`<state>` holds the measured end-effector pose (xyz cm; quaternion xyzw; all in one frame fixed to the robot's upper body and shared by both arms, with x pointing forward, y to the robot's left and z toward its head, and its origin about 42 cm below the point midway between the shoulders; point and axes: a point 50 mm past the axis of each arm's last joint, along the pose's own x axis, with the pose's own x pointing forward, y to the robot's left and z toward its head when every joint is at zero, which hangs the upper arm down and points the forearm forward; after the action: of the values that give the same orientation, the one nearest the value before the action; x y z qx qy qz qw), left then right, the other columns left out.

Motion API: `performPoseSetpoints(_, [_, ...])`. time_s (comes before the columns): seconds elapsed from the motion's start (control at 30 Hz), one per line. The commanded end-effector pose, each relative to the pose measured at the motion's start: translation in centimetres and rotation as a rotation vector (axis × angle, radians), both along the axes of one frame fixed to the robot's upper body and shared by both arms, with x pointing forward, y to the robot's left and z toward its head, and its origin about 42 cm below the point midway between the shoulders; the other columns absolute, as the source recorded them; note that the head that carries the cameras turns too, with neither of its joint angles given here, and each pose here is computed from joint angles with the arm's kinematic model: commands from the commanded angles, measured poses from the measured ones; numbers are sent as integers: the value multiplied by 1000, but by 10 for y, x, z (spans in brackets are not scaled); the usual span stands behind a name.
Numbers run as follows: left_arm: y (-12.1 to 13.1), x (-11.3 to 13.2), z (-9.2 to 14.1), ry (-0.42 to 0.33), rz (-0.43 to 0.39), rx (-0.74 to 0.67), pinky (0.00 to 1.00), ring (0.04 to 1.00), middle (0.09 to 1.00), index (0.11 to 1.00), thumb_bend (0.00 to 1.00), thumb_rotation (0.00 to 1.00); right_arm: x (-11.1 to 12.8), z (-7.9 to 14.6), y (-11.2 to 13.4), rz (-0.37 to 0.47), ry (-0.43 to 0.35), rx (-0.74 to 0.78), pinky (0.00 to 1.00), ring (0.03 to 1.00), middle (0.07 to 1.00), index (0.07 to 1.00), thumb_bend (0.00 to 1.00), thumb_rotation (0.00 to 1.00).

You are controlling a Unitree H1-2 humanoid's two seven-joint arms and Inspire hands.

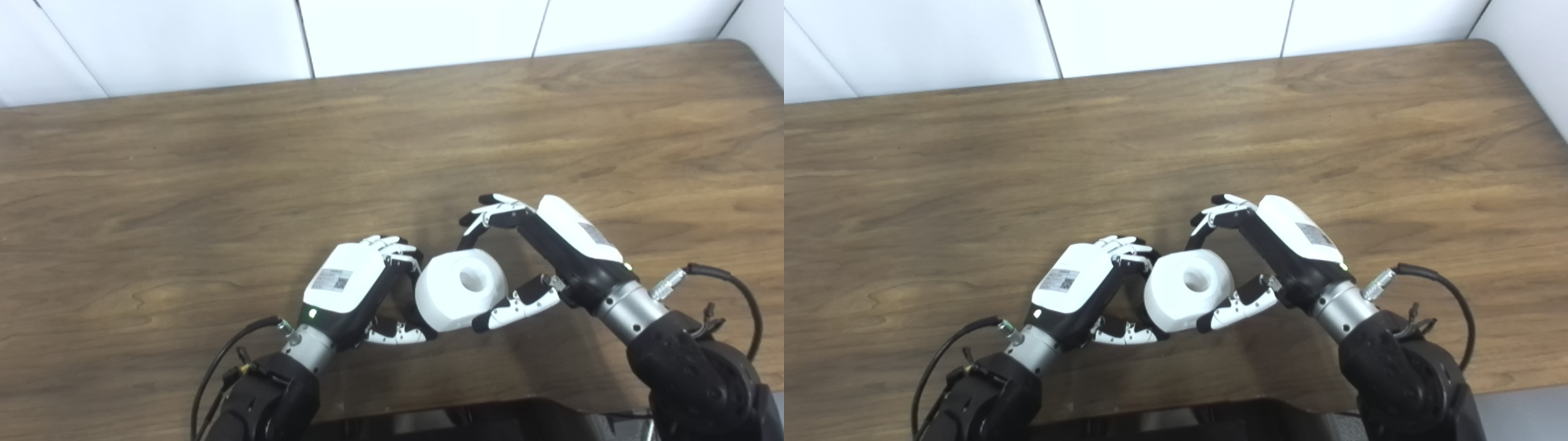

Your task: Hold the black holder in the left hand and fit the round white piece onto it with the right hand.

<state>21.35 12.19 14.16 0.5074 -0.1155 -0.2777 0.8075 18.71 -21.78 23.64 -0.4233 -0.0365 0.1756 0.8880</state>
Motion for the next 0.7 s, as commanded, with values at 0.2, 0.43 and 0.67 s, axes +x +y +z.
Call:
performPoseSetpoints(0.2, [0, -5, -16, 92, 16, 60, 868, 866, 792, 487, 518, 46, -3, -2, 4, 44, -126, -71, 954, 913, 776, 482, 523, 131])
performPoseSetpoints(0.43, [0, -5, -15, 87, 19, 53, 865, 864, 790, 487, 517, 46, -2, -5, 7, 57, -154, -88, 984, 927, 783, 483, 523, 131])
performPoseSetpoints(0.67, [-1, -4, -15, 93, 17, 57, 868, 869, 794, 488, 517, 46, -3, -11, 11, 72, -161, -118, 988, 934, 783, 483, 523, 132])
